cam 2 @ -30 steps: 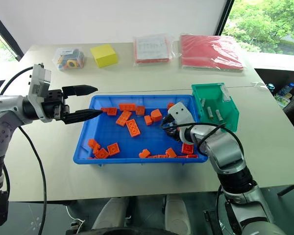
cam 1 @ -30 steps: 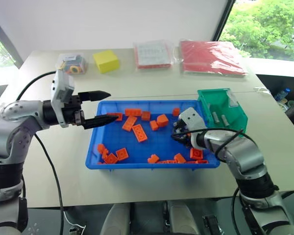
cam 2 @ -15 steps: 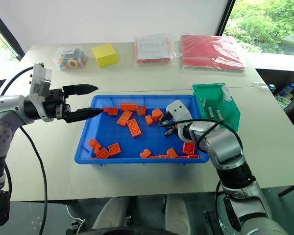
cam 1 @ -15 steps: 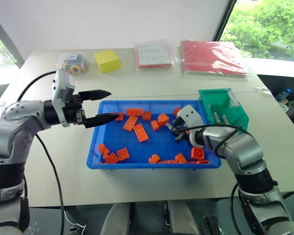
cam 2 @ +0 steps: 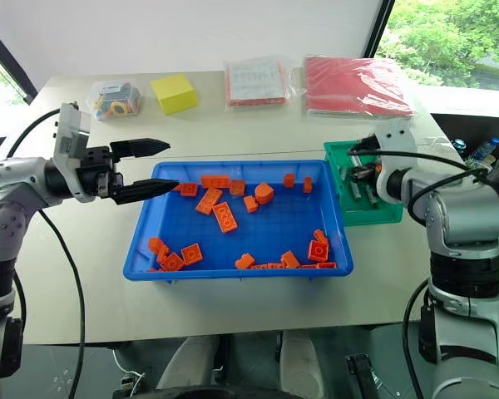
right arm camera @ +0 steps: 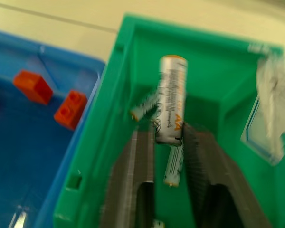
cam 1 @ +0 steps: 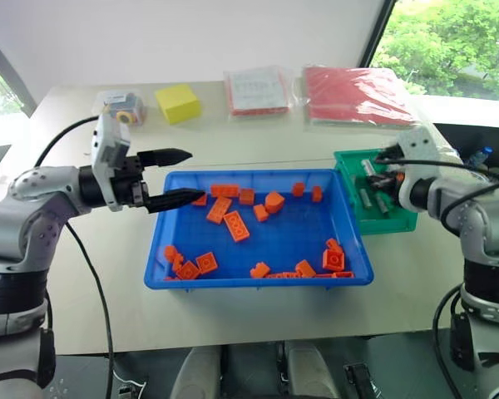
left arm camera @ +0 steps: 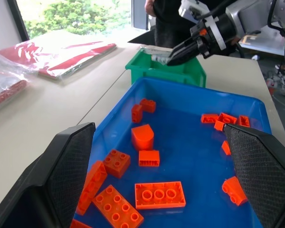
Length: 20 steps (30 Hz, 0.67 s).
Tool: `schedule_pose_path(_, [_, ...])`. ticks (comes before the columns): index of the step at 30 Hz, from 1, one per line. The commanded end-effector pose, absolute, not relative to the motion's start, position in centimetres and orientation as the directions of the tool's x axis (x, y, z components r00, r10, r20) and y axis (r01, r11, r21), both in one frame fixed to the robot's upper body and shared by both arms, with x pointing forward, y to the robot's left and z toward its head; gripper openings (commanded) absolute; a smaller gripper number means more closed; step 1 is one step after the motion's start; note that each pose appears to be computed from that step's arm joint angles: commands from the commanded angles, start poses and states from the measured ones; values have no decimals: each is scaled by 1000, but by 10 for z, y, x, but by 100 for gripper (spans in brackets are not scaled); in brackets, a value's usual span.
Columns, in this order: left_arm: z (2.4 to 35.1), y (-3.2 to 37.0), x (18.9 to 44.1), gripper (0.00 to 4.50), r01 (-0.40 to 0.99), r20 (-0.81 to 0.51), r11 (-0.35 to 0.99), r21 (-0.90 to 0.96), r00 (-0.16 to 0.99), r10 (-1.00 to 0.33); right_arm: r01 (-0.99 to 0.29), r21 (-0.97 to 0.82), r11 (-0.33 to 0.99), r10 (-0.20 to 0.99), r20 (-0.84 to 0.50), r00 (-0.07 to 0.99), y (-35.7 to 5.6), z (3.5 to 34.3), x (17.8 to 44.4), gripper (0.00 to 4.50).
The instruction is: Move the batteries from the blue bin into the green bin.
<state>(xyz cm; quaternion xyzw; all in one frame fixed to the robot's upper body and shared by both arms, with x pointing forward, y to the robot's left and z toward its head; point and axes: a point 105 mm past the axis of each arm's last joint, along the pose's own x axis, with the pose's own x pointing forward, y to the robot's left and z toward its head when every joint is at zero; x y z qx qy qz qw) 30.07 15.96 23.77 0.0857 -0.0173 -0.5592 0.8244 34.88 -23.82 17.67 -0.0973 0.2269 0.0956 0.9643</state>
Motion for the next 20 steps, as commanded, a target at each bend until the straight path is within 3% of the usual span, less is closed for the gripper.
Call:
schedule_pose_path(1, [249, 158, 300, 450, 915, -45, 346, 207, 362, -931, -245, -247, 938, 150, -347, 926, -235, 197, 350, 295])
schedule_pose_path(3, [249, 158, 301, 450, 916, -45, 343, 206, 359, -932, -250, -282, 926, 162, -302, 939, -236, 204, 351, 295])
schedule_pose_path(7, [247, 159, 299, 450, 920, -48, 342, 194, 357, -933, -450, -362, 816, 409, -188, 893, -231, 237, 323, 295])
schedule_pose_path(10, [245, 163, 297, 450, 922, -66, 339, 188, 356, -932, -602, -365, 710, 549, -249, 798, -242, 240, 287, 295])
schedule_pose_path(16, [246, 170, 292, 450, 930, -90, 326, 171, 344, -935, -776, -243, 582, 666, -405, 626, -259, 225, 236, 295])
schedule_pose_path(20, [243, 171, 289, 450, 935, -116, 307, 177, 329, -937, -788, -213, 577, 669, -430, 606, -262, 214, 230, 295])
